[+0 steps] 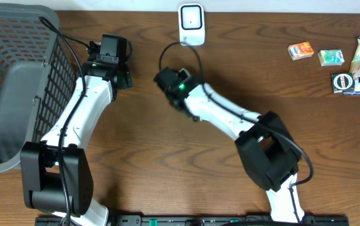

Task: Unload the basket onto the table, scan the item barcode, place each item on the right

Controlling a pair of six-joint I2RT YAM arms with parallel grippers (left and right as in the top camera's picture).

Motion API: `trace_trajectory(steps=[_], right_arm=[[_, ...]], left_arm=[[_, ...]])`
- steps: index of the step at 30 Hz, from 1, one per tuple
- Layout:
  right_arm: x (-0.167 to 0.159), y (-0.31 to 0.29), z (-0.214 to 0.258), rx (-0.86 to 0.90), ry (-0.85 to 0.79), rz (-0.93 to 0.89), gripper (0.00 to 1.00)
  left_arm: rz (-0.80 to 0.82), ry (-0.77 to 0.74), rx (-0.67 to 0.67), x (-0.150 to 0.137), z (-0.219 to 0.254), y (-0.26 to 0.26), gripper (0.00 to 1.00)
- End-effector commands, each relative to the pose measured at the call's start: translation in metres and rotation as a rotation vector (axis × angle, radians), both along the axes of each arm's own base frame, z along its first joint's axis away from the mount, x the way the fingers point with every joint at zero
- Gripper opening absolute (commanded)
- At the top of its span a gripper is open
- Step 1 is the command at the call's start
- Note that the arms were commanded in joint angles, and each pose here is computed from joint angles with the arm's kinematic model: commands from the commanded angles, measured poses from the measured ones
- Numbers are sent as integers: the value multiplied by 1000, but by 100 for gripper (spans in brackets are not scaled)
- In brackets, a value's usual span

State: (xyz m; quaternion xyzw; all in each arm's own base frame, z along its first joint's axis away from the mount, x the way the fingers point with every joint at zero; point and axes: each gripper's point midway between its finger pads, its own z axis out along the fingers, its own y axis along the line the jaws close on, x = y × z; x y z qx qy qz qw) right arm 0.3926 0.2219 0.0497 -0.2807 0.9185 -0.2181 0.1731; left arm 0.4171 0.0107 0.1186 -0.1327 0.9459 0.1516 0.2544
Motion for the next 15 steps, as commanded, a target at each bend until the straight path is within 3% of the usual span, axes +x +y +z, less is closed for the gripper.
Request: trace_trajectory(steps=[1, 8, 15], right_arm=[[11, 3, -5, 218, 107, -77, 2], [-1, 19, -12, 539, 339, -92, 1], [-18, 18, -24, 545, 406, -102, 1]], left_arm=[[2, -13, 12, 2, 6, 2, 98], [2, -13, 12, 2, 6, 2, 98], [2, -13, 12, 2, 6, 2, 98]])
